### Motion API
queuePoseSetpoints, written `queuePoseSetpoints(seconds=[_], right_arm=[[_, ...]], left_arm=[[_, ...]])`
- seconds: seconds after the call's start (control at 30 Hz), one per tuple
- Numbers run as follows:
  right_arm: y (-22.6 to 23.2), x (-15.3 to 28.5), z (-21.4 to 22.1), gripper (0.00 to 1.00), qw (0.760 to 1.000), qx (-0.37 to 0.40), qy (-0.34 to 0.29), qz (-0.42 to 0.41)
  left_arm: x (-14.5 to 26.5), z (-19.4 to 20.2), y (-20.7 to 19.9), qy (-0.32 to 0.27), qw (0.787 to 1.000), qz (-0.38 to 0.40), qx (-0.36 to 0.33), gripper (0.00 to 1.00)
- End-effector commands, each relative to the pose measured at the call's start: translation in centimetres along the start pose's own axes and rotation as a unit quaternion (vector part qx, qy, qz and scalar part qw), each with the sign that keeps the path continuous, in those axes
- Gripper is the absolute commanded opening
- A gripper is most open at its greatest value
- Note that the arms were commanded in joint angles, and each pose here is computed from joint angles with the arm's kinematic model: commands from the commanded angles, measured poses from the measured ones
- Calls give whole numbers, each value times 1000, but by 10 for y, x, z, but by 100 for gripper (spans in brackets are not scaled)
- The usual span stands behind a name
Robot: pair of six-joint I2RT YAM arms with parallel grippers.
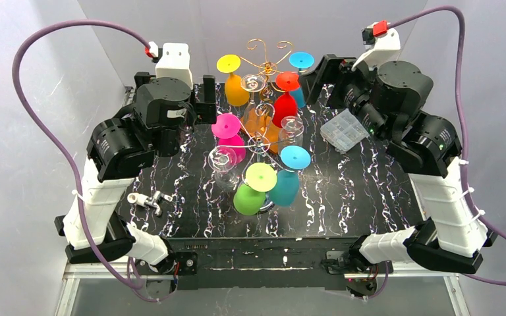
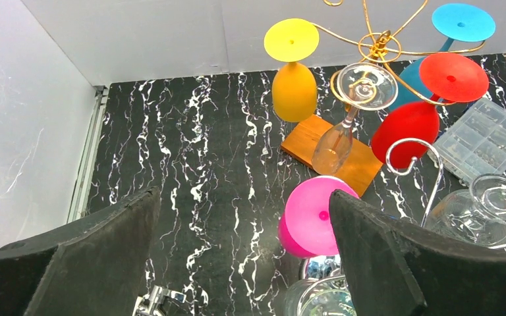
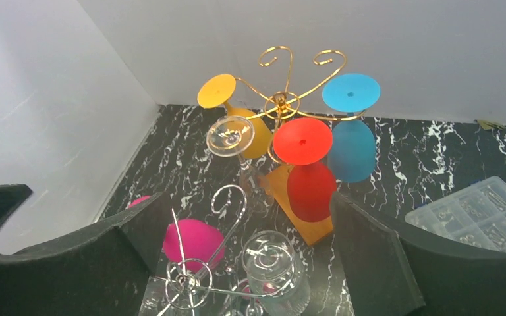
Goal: Take the wine glass off the wine glass rack
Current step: Pick up the wine glass from the wine rack.
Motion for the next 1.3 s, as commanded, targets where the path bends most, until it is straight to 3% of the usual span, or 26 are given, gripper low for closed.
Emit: queuePoseSetpoints(seconds=[0.0, 0.23, 0.4, 0.7, 0.87, 1.2, 1.27], right_arm=[[-2, -1, 7, 100, 1000, -4, 10, 6], [-10, -14, 34, 100, 997, 23, 62, 42], [-19, -34, 53, 100, 991, 44, 104, 71], [-81, -58, 40, 100, 991, -23, 114, 66], [-89, -57, 35, 100, 992, -48, 110, 46], [-78, -40, 60, 100, 985, -93, 143, -16], [-75, -40, 68, 95, 981, -104, 159, -30]], left_arm=[[18, -7, 26, -20, 999, -21, 30, 99], [18, 2, 32, -6, 999, -40, 19, 99], [23, 8, 30, 1, 1000, -4, 4, 99], [18, 12, 33, 9, 1000, -8, -7, 99], [-3, 24, 35, 69, 997, 20, 25, 99], [-27, 35, 29, 106, 991, 63, 56, 99], [-29, 37, 28, 112, 989, 70, 60, 99]])
Point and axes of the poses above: each gripper's point midway between its finger pads, its own x axis back along the fingers, its own y axis along the line the jaws close on, z = x × y, the point moved 5 cm from there along x, back along the fingers, and after that the axes turned 3 degrees about -x, right-handed, at the moved point
